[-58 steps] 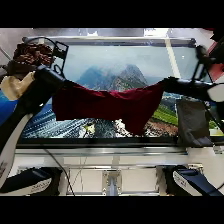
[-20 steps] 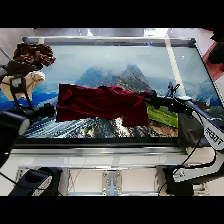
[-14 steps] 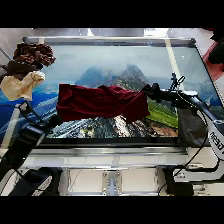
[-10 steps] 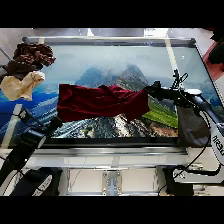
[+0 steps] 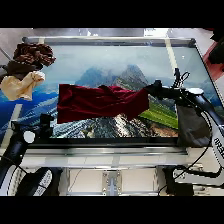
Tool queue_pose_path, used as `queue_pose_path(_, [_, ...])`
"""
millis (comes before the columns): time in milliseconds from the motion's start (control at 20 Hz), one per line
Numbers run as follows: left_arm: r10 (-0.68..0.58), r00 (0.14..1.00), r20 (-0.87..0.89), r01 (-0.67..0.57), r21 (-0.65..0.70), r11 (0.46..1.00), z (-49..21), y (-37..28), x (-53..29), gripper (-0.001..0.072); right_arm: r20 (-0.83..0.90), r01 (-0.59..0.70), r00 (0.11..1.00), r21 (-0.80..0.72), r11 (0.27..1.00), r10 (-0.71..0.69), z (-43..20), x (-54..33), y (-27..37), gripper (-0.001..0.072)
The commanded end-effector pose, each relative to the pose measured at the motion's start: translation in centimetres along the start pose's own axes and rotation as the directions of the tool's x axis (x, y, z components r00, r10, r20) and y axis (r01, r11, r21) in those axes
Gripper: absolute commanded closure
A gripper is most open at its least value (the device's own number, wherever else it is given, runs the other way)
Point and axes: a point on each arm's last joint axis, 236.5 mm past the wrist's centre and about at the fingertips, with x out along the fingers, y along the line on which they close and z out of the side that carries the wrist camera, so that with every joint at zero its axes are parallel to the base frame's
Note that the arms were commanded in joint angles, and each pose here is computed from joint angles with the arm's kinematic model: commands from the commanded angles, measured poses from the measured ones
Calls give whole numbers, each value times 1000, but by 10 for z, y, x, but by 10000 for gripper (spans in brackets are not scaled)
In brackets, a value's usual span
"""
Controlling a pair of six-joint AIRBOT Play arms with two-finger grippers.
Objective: Fold the shirts.
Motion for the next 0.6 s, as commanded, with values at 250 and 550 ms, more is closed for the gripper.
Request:
queue_pose_path(250, [5, 985, -171, -12, -42, 999, -31, 7, 28, 172, 17, -31, 999, 16, 999, 30, 4, 0, 8, 691])
queue_pose_path(550, [-24, 995, -102, 21, -28, 999, -15, 1, 34, 394, 19, -33, 999, 18, 999, 33, 5, -1, 9, 691])
